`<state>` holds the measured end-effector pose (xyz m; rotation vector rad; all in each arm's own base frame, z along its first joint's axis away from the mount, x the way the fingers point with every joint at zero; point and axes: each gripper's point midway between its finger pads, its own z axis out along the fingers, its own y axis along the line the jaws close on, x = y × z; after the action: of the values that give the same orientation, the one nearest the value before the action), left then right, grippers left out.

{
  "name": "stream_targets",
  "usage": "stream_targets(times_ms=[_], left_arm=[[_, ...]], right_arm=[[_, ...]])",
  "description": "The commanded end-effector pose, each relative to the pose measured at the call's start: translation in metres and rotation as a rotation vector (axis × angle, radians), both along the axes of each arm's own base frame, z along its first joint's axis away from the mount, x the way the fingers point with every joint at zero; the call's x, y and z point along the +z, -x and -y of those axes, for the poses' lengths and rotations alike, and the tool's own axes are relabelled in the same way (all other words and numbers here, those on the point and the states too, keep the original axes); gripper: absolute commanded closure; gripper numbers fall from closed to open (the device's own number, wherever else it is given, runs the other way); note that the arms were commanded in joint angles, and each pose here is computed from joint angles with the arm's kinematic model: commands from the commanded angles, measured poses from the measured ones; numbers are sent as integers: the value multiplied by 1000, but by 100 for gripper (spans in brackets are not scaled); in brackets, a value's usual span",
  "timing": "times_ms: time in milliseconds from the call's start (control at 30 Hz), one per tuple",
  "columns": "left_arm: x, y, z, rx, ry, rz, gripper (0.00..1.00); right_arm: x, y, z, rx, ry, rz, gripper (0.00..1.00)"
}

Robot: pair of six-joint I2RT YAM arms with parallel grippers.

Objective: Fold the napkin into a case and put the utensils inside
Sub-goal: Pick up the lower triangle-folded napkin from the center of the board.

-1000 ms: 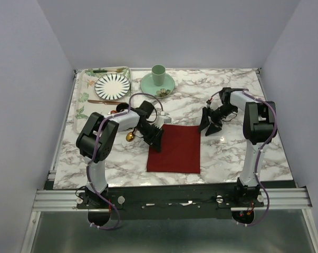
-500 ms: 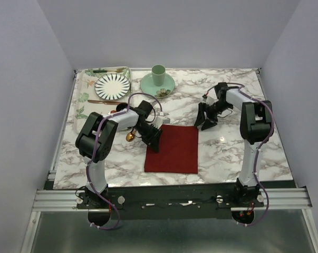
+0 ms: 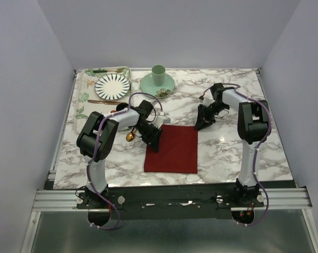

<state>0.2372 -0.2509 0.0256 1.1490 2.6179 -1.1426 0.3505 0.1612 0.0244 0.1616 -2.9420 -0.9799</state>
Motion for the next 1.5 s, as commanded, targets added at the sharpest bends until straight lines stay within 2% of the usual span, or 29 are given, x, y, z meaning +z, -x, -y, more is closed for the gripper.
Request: stream_targets(times_ms=[0,133,233,367,467,533,567,600,767,867,900,967,1300,1367,1400,1433,1467], left_arm=[[-14,-9,-9,-5,-59,36,74],[-15,-9,-8,-1,-59,36,74],[-10,-11,-5,10,-42,47,72],[12,-18,5,50,40,71,55],[39,-20,12,92,130,84,50],[57,-30,11,138,186,119,50],[58,-27,8,187,186,77,50],[66,-35,5,211,216,112,50],[76,-46,-13,376,264,46,51],[85,-54,-19,478,320,35,51],[96,-65,-21,501,364,86,52],[98,-72,-29,580,381,64,54],[105,-91,-48,689,378,113,56],[108,-97,-56,718,384,142,55],[110,-99,-58,719,385,163,55],[111,-101,-63,729,382,177,55],[113,-102,-65,725,383,192,55]], right_arm=[[8,-9,-2,62,-33,94,77],[17,-8,-6,106,-61,142,99],[24,-5,-10,150,-89,178,99],[32,0,-17,229,-94,248,99],[37,3,-20,287,-85,305,99],[41,4,-22,331,-71,354,99],[41,5,-23,348,-67,371,99],[41,8,-25,382,-58,390,99],[49,15,-30,489,-29,502,99],[52,21,-34,569,-12,572,99],[52,23,-37,611,-7,602,99],[50,28,-38,661,7,639,99],[54,59,-68,1084,-9,927,99],[62,66,-72,1167,-23,1022,99],[63,72,-77,1263,-37,1086,99],[49,88,-72,1323,-59,1087,99],[62,91,-75,1369,-65,1187,99]])
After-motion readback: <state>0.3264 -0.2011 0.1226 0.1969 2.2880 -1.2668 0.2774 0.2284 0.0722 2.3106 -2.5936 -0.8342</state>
